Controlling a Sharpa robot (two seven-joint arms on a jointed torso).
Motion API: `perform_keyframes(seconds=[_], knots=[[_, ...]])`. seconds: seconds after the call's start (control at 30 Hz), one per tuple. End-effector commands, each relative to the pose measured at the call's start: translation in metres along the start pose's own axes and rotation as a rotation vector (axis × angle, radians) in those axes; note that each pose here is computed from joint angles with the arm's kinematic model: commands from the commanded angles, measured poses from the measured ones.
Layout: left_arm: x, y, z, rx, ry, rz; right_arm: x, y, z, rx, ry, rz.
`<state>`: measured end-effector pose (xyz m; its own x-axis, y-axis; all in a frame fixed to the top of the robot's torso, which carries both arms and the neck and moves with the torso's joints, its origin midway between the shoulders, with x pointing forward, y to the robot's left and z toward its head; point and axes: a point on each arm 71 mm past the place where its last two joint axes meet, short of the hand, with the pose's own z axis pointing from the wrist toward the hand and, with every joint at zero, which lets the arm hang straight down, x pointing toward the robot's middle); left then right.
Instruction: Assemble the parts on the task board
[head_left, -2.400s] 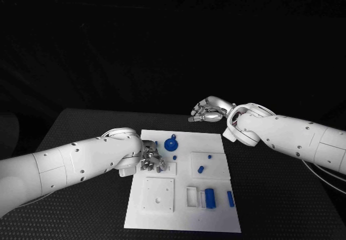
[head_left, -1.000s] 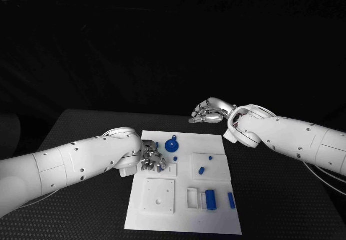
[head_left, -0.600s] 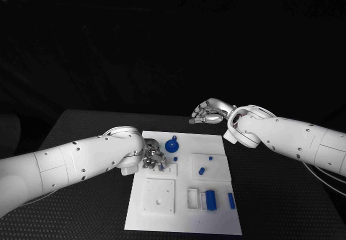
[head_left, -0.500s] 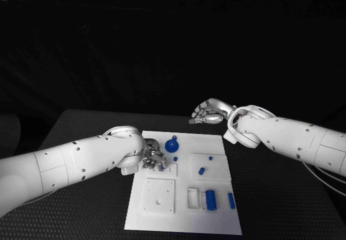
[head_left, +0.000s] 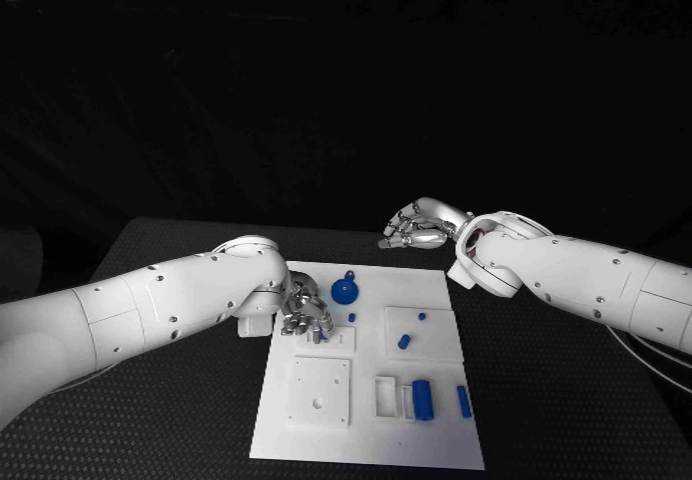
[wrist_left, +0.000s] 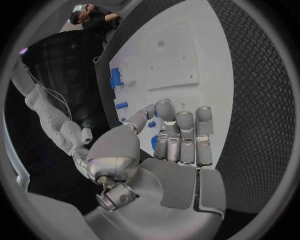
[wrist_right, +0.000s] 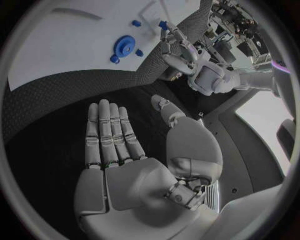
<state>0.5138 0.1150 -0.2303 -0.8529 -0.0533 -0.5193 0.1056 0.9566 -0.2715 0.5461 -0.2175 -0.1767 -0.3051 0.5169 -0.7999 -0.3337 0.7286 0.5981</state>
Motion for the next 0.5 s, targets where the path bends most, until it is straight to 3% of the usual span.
perform_keyframes(seconds=[0.03, 0.3, 0.5], knots=[[0.0039, -0.0045, -0.0002, 0.034, 0.123, -0.014, 0.002, 0.000, 0.000, -0.005, 0.015, 0.001], [-0.0058, -0.0069, 0.0033, 0.027, 0.118, -0.032, 0.003, 0.001, 0.001, -0.008, 0.017, -0.001], [-0.0090, -0.0084, 0.0048, 0.011, 0.073, -0.025, 0.003, 0.002, 0.001, -0.008, 0.017, -0.001]])
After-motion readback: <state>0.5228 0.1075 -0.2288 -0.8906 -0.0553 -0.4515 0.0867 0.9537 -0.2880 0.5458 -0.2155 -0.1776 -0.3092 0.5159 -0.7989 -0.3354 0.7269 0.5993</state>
